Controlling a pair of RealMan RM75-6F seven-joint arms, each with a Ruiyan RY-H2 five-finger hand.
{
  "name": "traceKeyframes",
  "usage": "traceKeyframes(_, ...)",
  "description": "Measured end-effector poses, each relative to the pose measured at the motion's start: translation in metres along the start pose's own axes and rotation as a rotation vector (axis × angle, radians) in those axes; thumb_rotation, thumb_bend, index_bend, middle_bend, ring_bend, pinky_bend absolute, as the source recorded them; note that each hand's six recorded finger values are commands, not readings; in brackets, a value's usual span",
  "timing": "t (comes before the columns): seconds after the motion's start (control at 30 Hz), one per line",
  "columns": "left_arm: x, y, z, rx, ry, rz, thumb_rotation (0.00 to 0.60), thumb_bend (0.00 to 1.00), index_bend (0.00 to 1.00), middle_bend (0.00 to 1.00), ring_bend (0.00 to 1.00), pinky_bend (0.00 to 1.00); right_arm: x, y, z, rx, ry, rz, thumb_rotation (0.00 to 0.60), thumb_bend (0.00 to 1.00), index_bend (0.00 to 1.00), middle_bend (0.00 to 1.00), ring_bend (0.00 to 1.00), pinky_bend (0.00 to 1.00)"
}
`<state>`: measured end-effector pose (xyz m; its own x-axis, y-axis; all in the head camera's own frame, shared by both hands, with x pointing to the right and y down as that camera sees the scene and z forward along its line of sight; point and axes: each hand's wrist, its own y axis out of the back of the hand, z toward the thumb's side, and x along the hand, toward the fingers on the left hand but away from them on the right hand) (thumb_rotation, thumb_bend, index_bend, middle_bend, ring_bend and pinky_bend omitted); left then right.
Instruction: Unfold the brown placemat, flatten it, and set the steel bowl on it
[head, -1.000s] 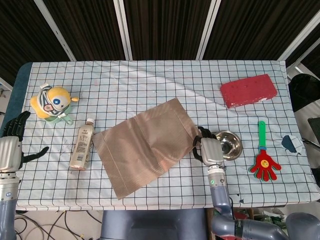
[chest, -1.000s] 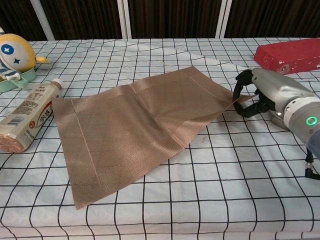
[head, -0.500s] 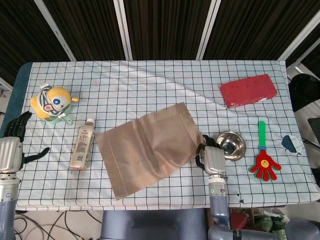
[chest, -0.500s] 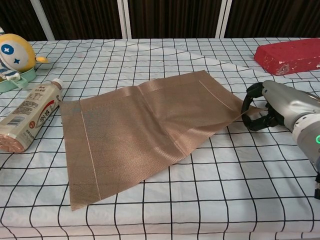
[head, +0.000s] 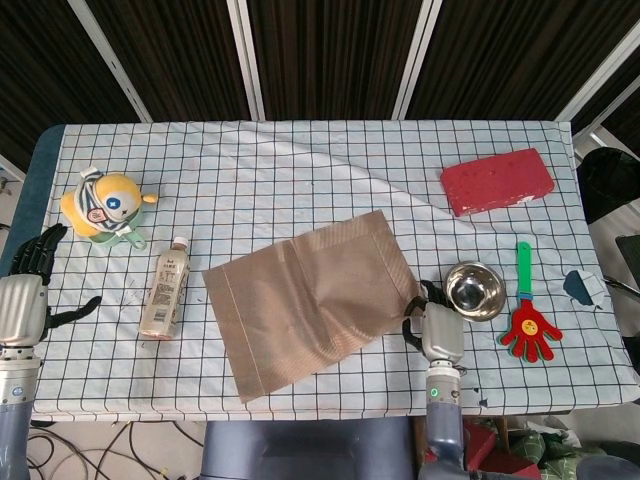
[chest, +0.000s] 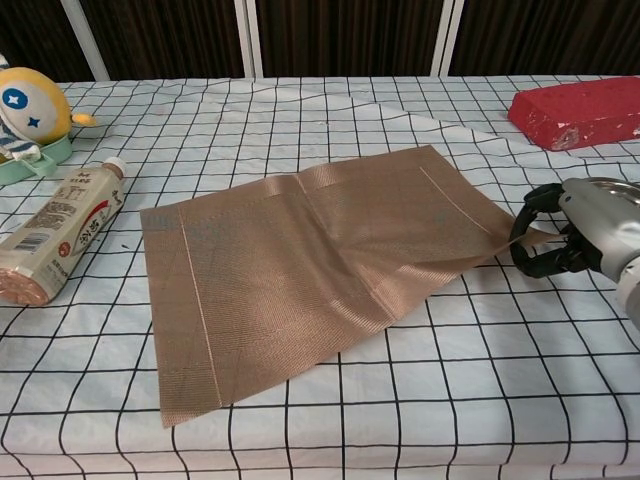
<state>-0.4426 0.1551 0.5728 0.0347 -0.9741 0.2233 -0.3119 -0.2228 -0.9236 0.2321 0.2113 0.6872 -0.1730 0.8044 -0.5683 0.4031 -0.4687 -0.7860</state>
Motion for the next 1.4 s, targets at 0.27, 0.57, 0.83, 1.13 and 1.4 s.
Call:
traceKeyframes(0.27,-0.001,-0.001,0.001,-0.003,-0.007,-0.006,0.6,0.01,0.06,0.05,0.07,0.1,0.008,0.003,-0.008,-0.042,-0.007,-0.019,0.6,0.57,0.68,0.13,0.12,0.22)
traceKeyframes(0.57,-0.001,0.0,0.002,-0.007,-0.015,-0.009,0.6,0.01,0.06,0.05,0.07,0.1,0.02,-0.003,-0.017,-0.056,-0.019,-0.01,0.6,0.57,0.68,0.13,0.12,0.22)
traceKeyframes(0.83,-0.001,0.0,0.004,-0.014,-0.02,-0.006,0.6,0.01,0.06,0.05,0.07,0.1,0.023,-0.013,-0.01,-0.076,-0.019,-0.003,0.6,0.57,0.68,0.13,0.11,0.22)
traceKeyframes(1.13,-0.001,0.0,0.005,-0.018,-0.02,-0.007,0.6,0.01,0.06,0.05,0.07,0.1,0.022,-0.023,0.004,-0.117,-0.03,0.007,0.6,0.57,0.68,0.13,0.1,0.21)
traceKeyframes(1.4,0.0,0.002,0.004,-0.024,-0.021,-0.005,0.6,0.01,0.06,0.05,0.07,0.1,0.025,-0.029,0.006,-0.112,-0.031,0.017,0.6,0.52,0.59,0.1,0.08,0.21)
